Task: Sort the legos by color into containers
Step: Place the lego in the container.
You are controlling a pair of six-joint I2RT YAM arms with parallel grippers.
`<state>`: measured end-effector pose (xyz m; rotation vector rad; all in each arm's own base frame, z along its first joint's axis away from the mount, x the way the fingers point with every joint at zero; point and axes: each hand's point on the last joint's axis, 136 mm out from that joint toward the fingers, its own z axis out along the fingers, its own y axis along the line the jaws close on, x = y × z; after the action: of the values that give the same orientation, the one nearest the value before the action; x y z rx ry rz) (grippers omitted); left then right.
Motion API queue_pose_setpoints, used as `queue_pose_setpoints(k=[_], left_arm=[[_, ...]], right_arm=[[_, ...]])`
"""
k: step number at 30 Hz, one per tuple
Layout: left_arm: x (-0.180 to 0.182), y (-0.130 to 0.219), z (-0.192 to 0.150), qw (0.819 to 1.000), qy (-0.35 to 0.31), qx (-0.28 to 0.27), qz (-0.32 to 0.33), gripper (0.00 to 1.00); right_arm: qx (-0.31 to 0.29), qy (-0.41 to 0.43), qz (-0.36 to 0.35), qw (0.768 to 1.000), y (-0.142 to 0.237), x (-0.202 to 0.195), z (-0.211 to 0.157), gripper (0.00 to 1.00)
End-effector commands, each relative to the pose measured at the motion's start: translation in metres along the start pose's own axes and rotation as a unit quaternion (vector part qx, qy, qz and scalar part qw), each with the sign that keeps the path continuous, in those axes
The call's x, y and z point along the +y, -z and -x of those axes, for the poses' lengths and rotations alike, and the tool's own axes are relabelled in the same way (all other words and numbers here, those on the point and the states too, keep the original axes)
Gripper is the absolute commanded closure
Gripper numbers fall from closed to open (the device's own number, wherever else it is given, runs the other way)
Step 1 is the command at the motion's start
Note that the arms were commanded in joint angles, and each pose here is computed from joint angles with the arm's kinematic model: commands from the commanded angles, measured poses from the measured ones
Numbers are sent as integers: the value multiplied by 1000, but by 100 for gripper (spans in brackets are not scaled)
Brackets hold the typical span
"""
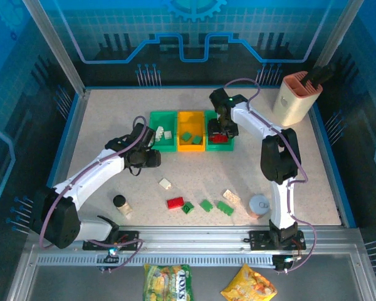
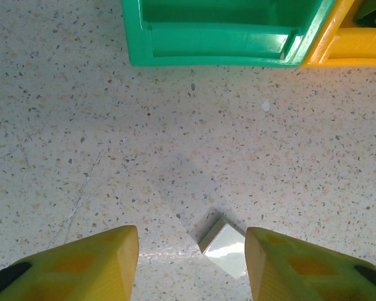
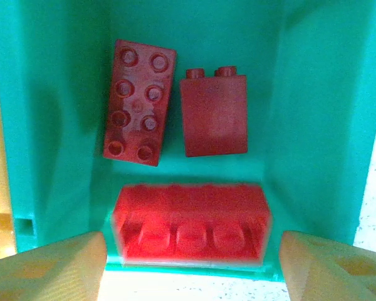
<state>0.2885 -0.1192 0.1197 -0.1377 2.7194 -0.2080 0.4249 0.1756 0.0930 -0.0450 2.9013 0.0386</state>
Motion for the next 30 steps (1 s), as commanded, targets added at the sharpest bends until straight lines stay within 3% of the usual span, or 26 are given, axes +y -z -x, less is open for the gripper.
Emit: queue_pose_setpoints(k=[1,13,30], left_arm=[[2,5,-6,1000,8,6,-8,51],[-2,11,-11,1000,10,17,-23,51],[-23,6,-65,997,5,75,-27,49]], right_arm=[[-8,-13,-13,1000,8,-10,7,23],[-22,-13,-5,1000,24,-10,6,23],[-36,-10,12,999,37,-15,-8,23]])
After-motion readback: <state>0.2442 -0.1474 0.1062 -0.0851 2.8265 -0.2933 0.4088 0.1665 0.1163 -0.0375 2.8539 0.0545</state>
